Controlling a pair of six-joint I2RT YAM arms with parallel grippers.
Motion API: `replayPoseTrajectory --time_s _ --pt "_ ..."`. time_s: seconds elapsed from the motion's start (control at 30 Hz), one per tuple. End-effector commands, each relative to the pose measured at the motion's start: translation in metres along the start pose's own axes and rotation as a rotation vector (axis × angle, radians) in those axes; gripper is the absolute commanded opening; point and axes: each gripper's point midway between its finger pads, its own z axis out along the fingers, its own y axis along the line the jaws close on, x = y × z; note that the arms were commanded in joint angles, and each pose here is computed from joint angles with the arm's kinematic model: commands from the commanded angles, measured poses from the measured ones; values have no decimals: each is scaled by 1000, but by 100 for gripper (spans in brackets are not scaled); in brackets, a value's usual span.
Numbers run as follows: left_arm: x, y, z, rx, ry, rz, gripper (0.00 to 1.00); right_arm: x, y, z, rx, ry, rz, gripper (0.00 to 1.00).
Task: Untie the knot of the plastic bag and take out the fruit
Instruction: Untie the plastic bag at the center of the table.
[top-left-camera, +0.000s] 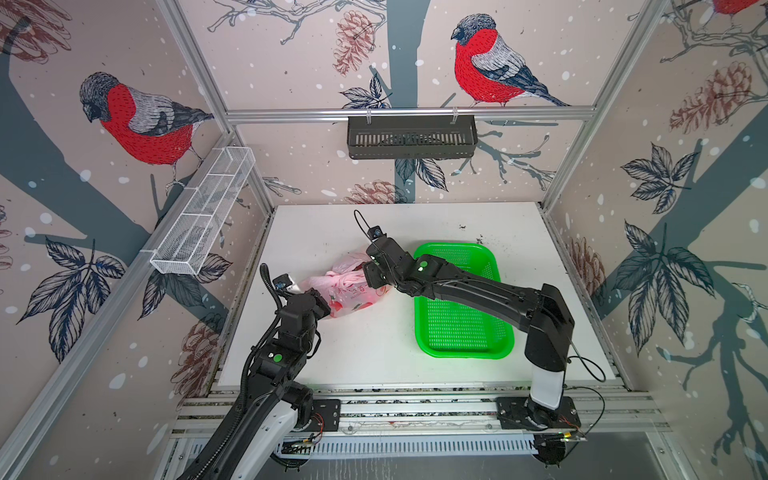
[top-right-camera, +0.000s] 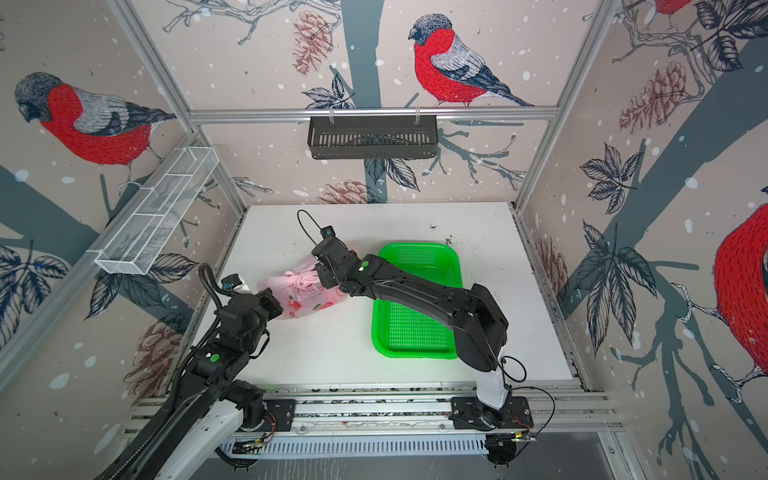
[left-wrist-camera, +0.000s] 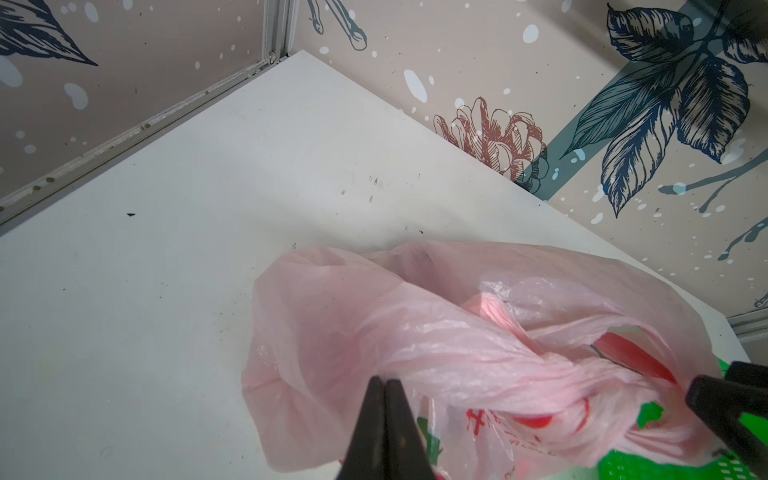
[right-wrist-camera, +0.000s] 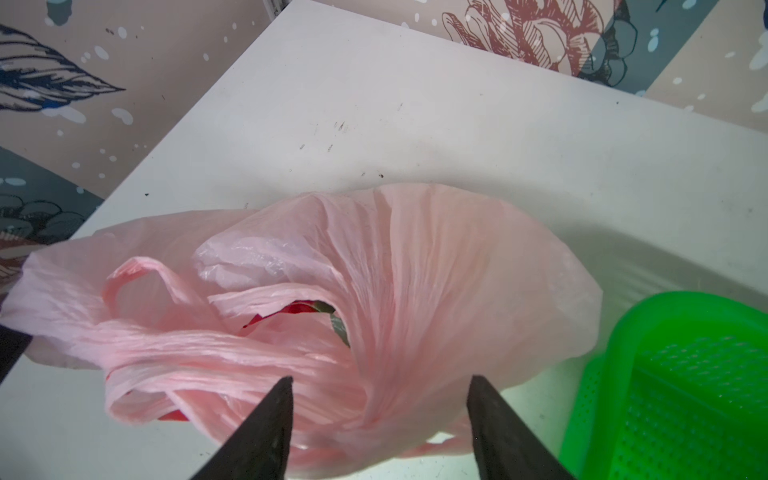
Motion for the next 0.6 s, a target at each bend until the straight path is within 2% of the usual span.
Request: replayPoseTrajectory --time_s 0.0,0.17,0.57 --pt "-1 -1 -1 13 -7 -17 6 15 5 5 -32 48 154 67" --pt "0 -1 -3 20 -10 -11 6 20 17 14 -120 60 247 64" --pt "3 -2 -2 37 -9 -10 5 31 7 7 -126 37 384 59"
